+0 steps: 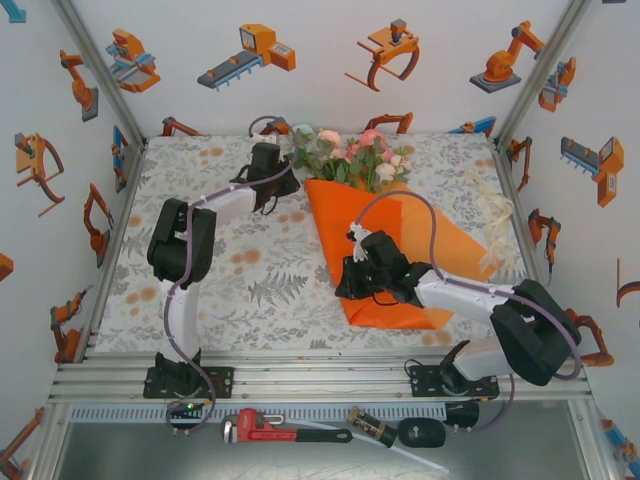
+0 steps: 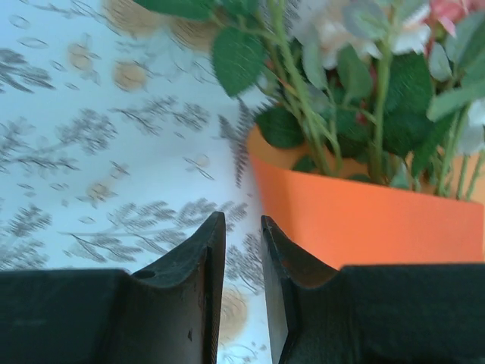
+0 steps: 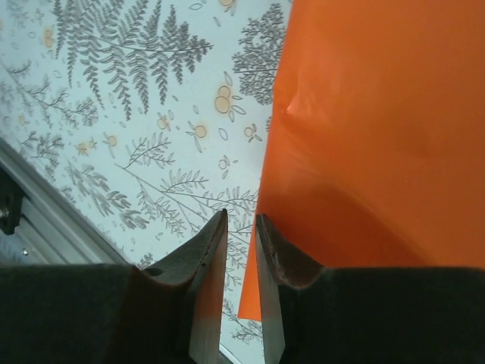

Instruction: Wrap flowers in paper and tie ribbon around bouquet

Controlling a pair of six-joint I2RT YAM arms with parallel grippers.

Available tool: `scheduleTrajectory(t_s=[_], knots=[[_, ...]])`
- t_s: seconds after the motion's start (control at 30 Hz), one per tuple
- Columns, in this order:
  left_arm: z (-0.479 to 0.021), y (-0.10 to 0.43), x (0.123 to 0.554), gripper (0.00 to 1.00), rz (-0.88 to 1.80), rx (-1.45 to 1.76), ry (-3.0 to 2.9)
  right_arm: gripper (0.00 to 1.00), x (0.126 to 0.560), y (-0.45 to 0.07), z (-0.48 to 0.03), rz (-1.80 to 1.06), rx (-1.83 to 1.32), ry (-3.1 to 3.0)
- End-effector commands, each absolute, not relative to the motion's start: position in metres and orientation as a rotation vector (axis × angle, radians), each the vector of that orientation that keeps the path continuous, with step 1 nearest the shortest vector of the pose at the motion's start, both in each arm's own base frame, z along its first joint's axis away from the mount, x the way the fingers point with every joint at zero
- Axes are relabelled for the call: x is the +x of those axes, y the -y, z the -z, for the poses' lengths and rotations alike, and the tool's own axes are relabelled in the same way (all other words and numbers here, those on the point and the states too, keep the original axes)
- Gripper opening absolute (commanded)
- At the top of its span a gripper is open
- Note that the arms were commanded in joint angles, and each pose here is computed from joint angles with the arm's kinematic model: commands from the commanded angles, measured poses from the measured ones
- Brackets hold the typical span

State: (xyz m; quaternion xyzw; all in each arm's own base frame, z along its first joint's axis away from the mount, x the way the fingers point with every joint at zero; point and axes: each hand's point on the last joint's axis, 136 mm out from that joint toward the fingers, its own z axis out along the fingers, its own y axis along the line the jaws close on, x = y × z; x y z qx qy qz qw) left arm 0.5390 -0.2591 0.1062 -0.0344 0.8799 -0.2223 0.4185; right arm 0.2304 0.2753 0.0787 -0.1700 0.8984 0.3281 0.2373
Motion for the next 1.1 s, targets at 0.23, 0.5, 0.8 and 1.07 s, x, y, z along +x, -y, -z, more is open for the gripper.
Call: scheduleTrajectory(t_s=[0.23, 0.5, 0.8, 1.07], knots=[[-0.158, 0.311, 0.477, 0.27, 0.784, -0.025, -2.184, 0.32, 0.253, -0.239, -0.122, -0.836, -0.208, -2.312], [-0.105, 0.331, 0.486, 0.20, 0.700, -0.025, -2.266, 0.30, 0.241, -0.256, -0.096, -0.944, -0.284, -2.401], [-0.102, 0.278, 0.540, 0.20, 0.683, -0.185, -2.251, 0.29, 0.222, -0.267, -0.090, -1.028, -0.339, -2.487], [-0.184, 0.275, 0.485, 0.29, 0.796, -0.139, -2.142, 0.58, 0.288, -0.142, -0.157, -0.696, 0.188, -2.287]])
